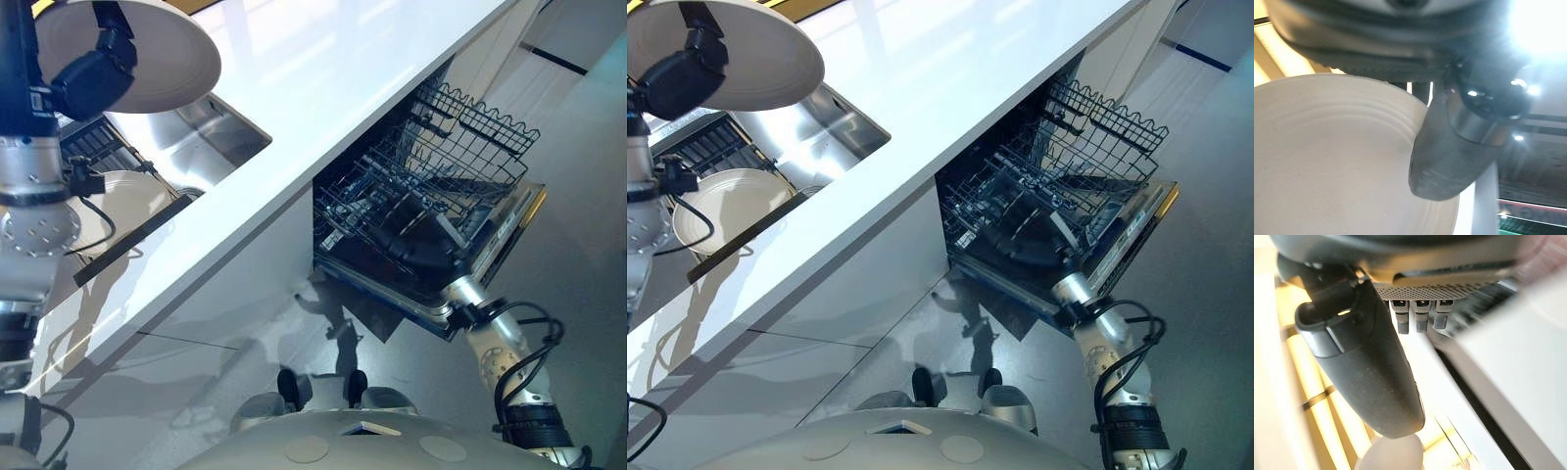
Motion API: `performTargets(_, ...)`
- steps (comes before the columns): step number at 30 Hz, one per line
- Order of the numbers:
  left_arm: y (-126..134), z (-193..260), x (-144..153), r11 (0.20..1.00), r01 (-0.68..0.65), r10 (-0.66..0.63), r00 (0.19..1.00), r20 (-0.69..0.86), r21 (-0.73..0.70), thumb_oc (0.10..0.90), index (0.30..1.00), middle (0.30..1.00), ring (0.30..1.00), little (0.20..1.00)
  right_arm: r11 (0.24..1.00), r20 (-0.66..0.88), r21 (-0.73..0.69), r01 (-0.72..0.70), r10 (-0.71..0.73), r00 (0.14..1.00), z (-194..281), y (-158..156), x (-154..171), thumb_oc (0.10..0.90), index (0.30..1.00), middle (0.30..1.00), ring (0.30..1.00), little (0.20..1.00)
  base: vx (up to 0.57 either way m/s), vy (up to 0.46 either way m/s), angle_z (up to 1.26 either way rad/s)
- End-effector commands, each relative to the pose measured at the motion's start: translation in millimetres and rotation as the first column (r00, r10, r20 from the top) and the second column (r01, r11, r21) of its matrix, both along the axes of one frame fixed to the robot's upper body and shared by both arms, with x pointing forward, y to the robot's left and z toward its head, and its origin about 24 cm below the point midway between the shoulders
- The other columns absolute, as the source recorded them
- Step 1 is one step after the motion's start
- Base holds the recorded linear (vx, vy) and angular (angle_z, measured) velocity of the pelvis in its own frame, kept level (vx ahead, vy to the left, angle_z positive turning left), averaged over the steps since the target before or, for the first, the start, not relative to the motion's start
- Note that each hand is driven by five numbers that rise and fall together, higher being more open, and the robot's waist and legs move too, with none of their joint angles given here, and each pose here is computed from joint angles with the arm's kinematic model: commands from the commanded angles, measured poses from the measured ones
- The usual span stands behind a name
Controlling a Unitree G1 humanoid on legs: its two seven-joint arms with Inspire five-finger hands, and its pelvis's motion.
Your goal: Pick up plates and place into dishwasher.
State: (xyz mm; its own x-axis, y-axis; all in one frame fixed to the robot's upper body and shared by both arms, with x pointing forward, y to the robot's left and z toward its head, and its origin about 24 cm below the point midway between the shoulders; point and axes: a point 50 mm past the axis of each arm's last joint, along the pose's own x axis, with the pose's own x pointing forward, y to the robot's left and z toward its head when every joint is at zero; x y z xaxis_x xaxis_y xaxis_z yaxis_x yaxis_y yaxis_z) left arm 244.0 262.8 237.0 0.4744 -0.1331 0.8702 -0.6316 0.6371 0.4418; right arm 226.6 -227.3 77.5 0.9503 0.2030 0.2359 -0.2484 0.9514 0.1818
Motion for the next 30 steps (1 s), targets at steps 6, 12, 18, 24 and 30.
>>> performTargets(6,-14.7,30.0,1.8,0.995,0.034,-0.008,0.963,0.269,-0.092,0.1,0.3,0.3,0.3,0.2,0.958,0.62,-0.252,0.136,0.052,0.782,118.2,5.7,-7.9,0.8,0.9,0.9,0.9,0.9,-0.01,-0.002,-0.03)
performTargets(12,-30.6,30.2,25.8,0.99,0.049,-0.018,0.973,0.228,-0.129,0.1,0.3,0.3,0.3,0.2,0.945,0.637,-0.325,0.028,0.197,0.745,140.4,28.8,6.6,0.8,0.9,0.9,0.9,0.9,-0.01,-0.007,-0.08)
performTargets(18,-49.3,26.3,44.3,0.978,0.126,-0.097,0.981,0.17,-0.165,0.1,0.3,0.3,0.3,0.2,0.929,0.648,-0.37,-0.005,0.262,0.715,154.1,52.7,21.0,0.8,0.9,0.9,0.9,0.9,0.0,-0.001,-0.01)
performTargets(24,-80.6,18.2,51.7,0.935,0.29,-0.268,0.955,0.128,-0.203,0.1,0.3,0.3,0.3,0.2,0.934,0.682,-0.356,0.025,0.242,0.69,165.9,74.7,31.4,0.8,0.9,0.9,0.9,0.9,0.01,0.0,0.0)
performTargets(30,-113.6,12.6,45.9,0.874,0.448,-0.437,0.894,0.097,-0.191,0.1,0.3,0.3,0.3,0.2,0.954,0.689,-0.294,0.049,0.177,0.702,169.2,86.0,38.5,0.8,0.9,0.9,0.9,0.9,0.04,-0.005,0.01)
